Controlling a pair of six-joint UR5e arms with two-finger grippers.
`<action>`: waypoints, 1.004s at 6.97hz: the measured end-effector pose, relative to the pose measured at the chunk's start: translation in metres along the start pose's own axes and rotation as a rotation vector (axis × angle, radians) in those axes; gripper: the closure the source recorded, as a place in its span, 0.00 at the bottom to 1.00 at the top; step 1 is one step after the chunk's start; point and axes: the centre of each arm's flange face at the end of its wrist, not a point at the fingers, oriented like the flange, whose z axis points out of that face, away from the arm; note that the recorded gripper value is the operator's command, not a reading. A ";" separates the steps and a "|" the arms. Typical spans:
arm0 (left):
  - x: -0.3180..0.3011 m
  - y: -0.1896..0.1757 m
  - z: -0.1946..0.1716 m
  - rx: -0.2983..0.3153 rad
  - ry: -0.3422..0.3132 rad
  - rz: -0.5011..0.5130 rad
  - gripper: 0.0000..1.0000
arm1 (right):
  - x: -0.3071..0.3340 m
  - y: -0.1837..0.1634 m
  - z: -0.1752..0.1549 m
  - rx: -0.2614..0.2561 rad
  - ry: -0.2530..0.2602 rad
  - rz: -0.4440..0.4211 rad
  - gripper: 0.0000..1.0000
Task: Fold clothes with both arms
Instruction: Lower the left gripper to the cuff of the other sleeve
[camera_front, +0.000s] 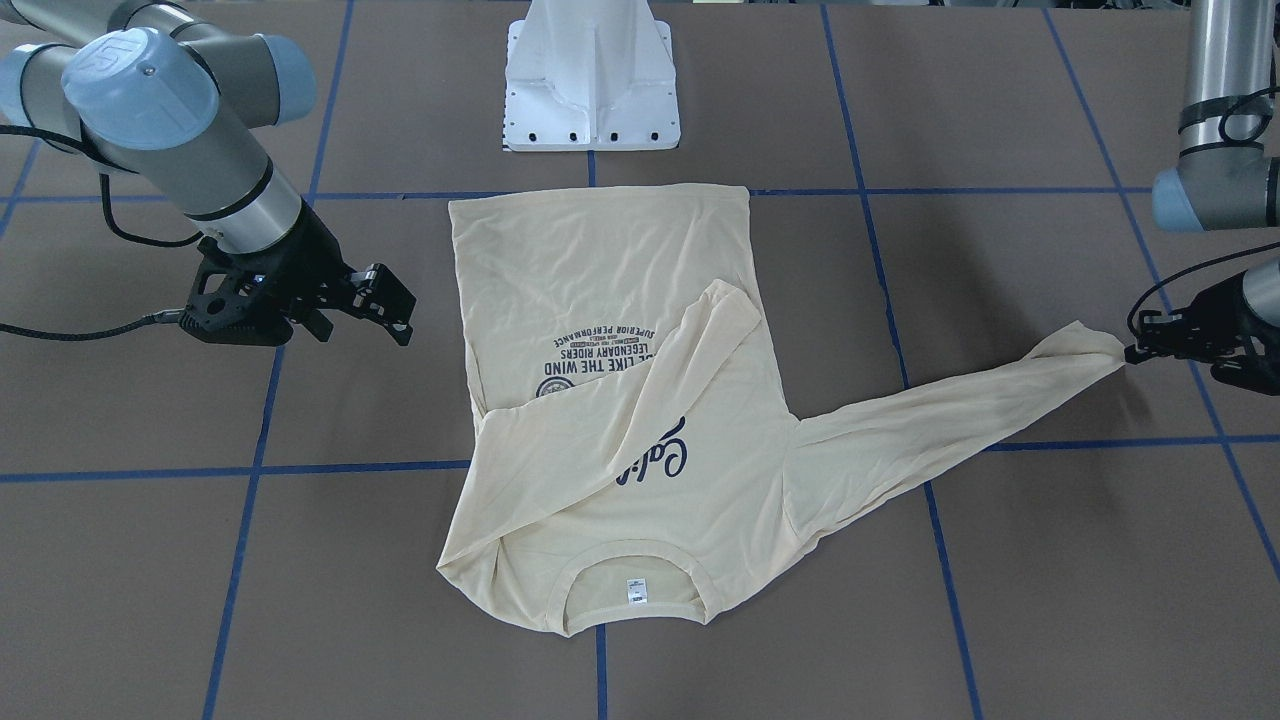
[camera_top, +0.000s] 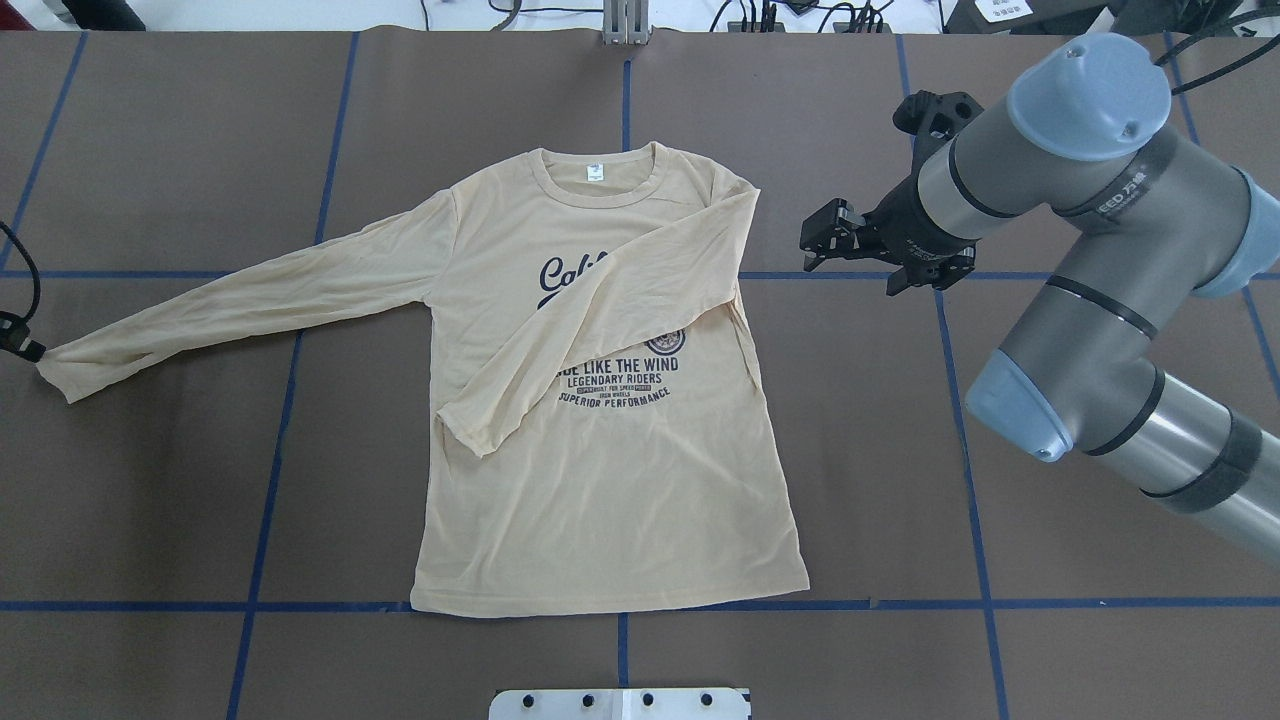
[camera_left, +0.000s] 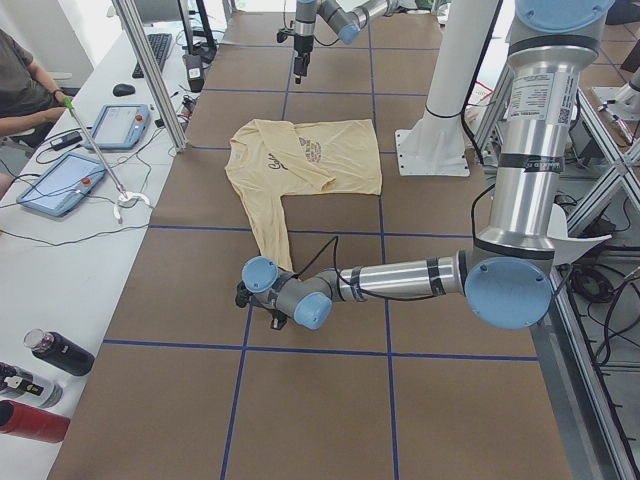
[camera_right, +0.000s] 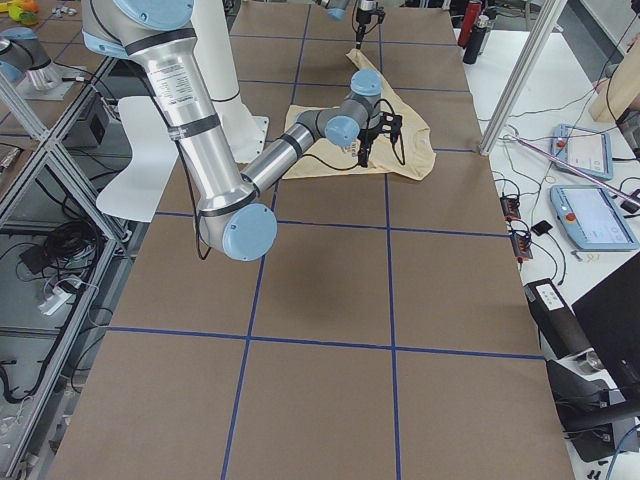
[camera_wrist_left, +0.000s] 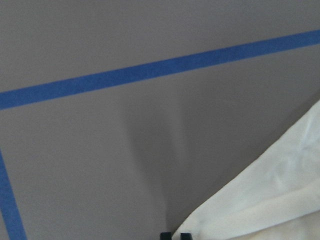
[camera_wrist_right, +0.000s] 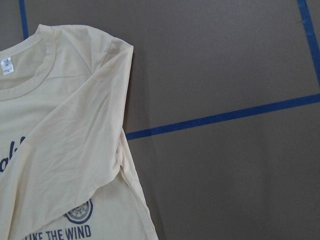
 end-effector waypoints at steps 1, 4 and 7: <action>0.001 0.000 -0.001 0.001 0.002 0.002 0.69 | -0.001 0.001 -0.001 0.000 -0.002 -0.001 0.01; 0.001 0.001 0.000 -0.005 0.016 0.001 0.67 | -0.001 0.001 -0.002 0.000 -0.004 0.002 0.01; 0.001 0.002 0.001 -0.012 0.028 -0.004 0.67 | -0.001 0.002 0.000 -0.001 -0.002 0.002 0.01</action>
